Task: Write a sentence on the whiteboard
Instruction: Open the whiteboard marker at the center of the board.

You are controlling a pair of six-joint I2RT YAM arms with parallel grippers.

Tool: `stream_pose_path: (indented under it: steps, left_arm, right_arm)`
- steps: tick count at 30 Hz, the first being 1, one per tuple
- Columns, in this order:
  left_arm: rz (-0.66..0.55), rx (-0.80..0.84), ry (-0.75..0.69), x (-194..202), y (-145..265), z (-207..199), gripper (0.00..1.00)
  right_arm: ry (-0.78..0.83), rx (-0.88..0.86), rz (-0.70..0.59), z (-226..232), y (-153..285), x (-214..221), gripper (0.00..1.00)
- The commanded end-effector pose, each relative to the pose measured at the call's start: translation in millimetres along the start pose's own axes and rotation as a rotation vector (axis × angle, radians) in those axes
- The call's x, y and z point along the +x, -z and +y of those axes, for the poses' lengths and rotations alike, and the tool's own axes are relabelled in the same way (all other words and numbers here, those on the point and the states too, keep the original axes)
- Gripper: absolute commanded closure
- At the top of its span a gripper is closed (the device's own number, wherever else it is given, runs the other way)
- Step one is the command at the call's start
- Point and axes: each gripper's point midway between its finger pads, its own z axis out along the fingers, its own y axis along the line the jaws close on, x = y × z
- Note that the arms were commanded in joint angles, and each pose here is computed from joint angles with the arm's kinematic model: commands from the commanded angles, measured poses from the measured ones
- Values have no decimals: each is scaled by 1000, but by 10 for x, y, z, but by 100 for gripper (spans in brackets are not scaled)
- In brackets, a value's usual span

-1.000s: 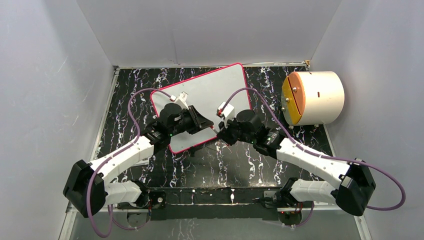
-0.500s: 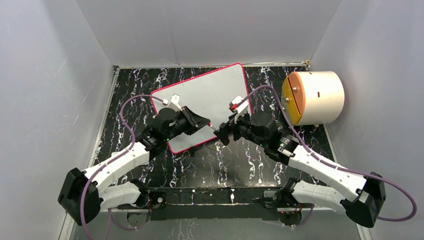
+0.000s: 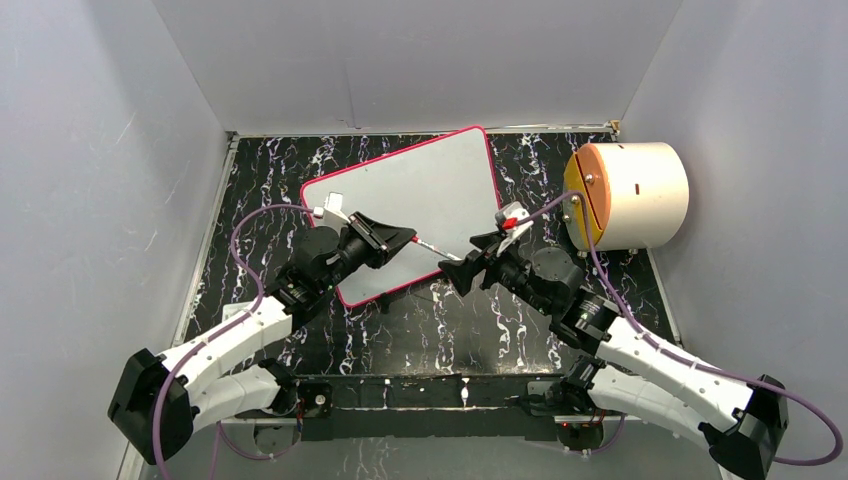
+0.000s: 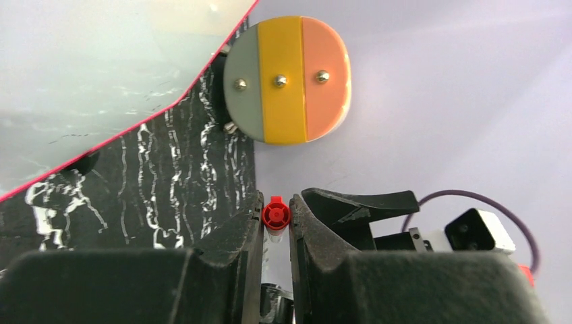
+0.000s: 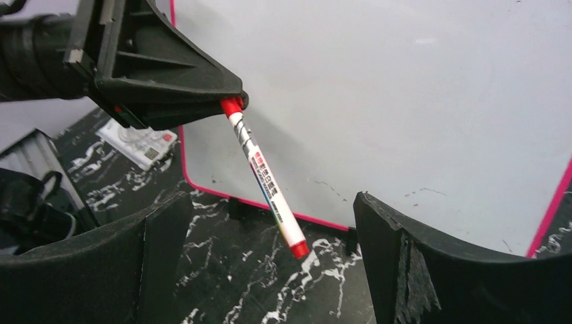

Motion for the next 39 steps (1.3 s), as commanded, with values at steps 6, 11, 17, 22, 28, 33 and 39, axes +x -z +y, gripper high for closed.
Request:
stream_pose_path:
  steps: [6,11,17,22,28,33,39]
  left_arm:
    - [23,182,113,-9,35,-447,100]
    - [64,193,156,65,-7,-428,100]
    - [99,187,179,128,-47,-390,100]
    - [103,186,184,135,-66,-378,100]
    - [101,207,184,122,-77,-430,100]
    - [109,201,183,137,-94,-414,100]
    - [101,203,181,123,-90,-418,100]
  right_arm:
    - [-253,-130,-222,233,-60,-445,1]
    - [-384,-169,-217,198,-122,-401,10]
    - [-473,-244,-196,173,-161,-393,28]
    - [-494,-271,-166,198,-189,-397,36]
    - [-513,-255,-151,172,-210,-359,40]
    - [-515,-270,-153,198,-203,-384,47]
    - [-511,-275,-160,207,-190,-421,57]
